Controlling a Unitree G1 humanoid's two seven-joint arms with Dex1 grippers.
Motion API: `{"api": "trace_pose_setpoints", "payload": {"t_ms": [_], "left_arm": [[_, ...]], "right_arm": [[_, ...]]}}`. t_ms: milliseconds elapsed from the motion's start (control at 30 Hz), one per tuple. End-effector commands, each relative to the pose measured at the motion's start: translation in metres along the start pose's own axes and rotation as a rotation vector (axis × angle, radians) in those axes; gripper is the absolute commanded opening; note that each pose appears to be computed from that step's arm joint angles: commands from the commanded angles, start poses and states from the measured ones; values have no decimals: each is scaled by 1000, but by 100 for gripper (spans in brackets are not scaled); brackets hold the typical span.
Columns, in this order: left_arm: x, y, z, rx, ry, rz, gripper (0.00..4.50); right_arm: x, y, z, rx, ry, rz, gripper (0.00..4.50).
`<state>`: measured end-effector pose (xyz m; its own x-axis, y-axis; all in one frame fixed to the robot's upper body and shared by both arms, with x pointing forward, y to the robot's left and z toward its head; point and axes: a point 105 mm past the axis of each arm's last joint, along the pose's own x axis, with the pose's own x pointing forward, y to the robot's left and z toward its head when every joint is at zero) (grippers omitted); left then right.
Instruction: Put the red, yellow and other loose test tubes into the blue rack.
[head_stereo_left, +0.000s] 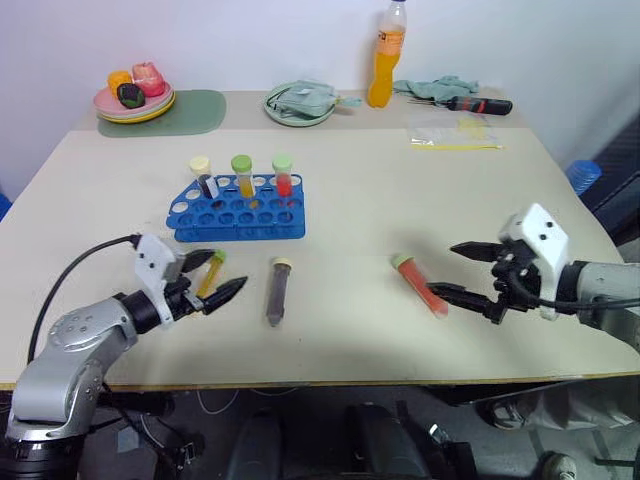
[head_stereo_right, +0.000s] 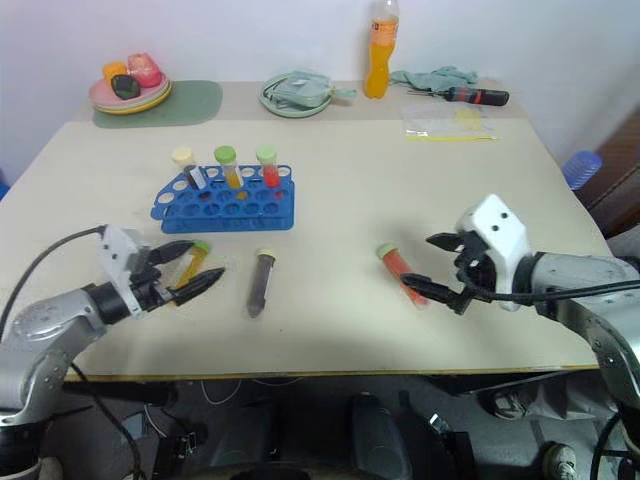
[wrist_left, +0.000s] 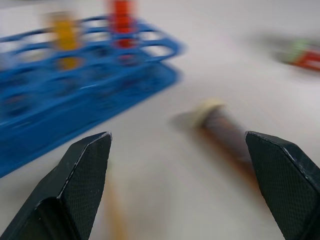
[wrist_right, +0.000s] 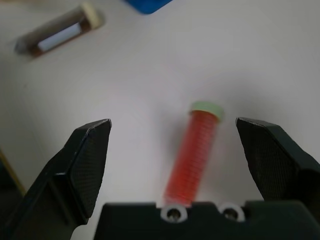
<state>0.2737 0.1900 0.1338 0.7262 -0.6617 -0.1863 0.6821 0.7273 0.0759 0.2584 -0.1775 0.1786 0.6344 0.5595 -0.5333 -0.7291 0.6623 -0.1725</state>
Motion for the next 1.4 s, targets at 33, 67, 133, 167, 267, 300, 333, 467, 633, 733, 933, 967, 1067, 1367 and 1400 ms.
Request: {"api": "trace_pose_setpoints", "payload": {"t_ms": [33, 67, 133, 167, 267, 300, 333, 467, 633, 733, 933, 967, 1067, 1367, 1400], "left_arm": [[12, -6, 7, 38, -27, -59, 438], [13, -6, 7, 34, -33, -63, 438], [20, -14, 8, 33, -44, -102, 438], [22, -18, 8, 30, -45, -127, 438], [22, -25, 7, 27, -45, -161, 438], [21, -25, 6, 28, -46, -162, 438], [21, -25, 6, 28, -47, -161, 438], [21, -28, 4, 20, -59, -145, 438], [20, -34, 2, 11, -68, -139, 438], [19, -40, 1, -12, -74, -152, 438], [13, -52, -5, -18, -46, -206, 446], [13, -52, -6, -17, -45, -208, 450], [13, -52, -6, -15, -43, -212, 450], [11, -61, -1, 77, -19, -271, 450], [10, -59, 2, 78, -25, -263, 450]], "right_arm": [[23, 0, -9, 117, 179, -104, 443], [28, -1, -7, 131, 182, -112, 443], [38, -4, -2, 134, 214, -96, 443], [43, -9, 0, 146, 232, -113, 443], [51, -20, -1, 190, 287, -149, 443], [52, -21, -1, 187, 303, -154, 443], [52, -25, -1, 182, 320, -181, 443], [60, -24, -9, 260, 424, -132, 443], [67, -20, -12, 314, 501, -116, 443], [70, -25, -14, 353, 553, -151, 443], [76, -27, -10, 348, 580, -202, 419], [77, -26, -11, 359, 585, -200, 391], [78, -24, -14, 362, 596, -216, 272], [77, 13, 54, 170, 225, -107, 117], [76, 23, 77, 111, 69, -79, 117]]}}
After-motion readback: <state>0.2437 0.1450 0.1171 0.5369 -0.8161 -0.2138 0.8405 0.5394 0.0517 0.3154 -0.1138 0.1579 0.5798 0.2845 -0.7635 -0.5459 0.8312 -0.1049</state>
